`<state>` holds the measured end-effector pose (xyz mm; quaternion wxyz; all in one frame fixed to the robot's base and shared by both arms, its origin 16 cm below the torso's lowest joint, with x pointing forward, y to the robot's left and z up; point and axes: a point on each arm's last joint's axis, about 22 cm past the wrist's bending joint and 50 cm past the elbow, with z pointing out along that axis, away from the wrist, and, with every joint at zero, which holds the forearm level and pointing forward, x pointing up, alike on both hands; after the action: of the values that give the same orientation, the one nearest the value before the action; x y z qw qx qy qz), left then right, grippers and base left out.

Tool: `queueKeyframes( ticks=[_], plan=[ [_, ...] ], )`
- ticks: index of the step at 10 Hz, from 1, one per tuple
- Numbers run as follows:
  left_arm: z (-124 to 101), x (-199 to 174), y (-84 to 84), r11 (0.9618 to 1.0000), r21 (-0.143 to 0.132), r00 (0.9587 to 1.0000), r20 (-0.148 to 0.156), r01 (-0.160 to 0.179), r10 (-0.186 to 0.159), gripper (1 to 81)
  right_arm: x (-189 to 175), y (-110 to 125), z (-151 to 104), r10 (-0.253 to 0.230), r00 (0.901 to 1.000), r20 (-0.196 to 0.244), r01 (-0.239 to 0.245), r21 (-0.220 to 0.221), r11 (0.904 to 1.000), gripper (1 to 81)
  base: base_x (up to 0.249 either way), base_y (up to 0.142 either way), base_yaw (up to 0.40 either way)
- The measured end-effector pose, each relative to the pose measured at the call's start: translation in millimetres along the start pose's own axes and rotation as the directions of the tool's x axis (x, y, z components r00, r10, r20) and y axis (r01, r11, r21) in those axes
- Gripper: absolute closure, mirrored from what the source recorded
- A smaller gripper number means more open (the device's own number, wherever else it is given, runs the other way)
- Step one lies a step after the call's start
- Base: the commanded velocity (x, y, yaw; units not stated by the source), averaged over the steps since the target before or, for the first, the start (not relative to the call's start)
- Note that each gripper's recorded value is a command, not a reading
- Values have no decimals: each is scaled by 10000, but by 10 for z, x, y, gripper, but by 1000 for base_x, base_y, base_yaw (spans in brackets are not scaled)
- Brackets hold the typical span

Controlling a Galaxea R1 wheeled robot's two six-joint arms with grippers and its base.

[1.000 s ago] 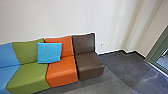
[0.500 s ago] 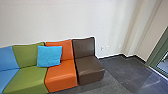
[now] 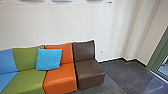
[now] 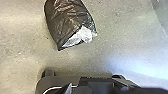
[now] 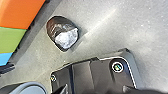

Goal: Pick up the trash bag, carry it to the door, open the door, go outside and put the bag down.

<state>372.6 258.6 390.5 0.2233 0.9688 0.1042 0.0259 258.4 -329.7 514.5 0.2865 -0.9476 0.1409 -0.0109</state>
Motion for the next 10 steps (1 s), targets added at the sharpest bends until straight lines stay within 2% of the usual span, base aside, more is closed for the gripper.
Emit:
queueKeyframes(
  ticks=[2, 4, 7, 10],
  plan=[
    [94, 62, -67, 9999, 9, 9998, -123, 130, -130, 10, 447, -216, 58, -372, 9990, -260, 382, 405, 9984, 10, 0, 0, 0],
    [242, 74, -127, 9998, 15, 9998, -32, 221, -221, 10, 986, -392, 57, -650, 9972, -364, 672, 632, 9957, 10, 0, 0, 0],
    [570, -61, -316, 9987, 156, 9977, 483, 479, -486, 10, 1545, -575, 207, -645, 9977, 219, 621, 957, 9935, 10, 0, 0, 0],
    [901, -182, -511, 9969, 310, 9927, 936, 728, -754, 10, 2186, -415, 255, -513, 9975, 487, 480, 677, 9966, 10, 0, 0, 0]
  ],
)
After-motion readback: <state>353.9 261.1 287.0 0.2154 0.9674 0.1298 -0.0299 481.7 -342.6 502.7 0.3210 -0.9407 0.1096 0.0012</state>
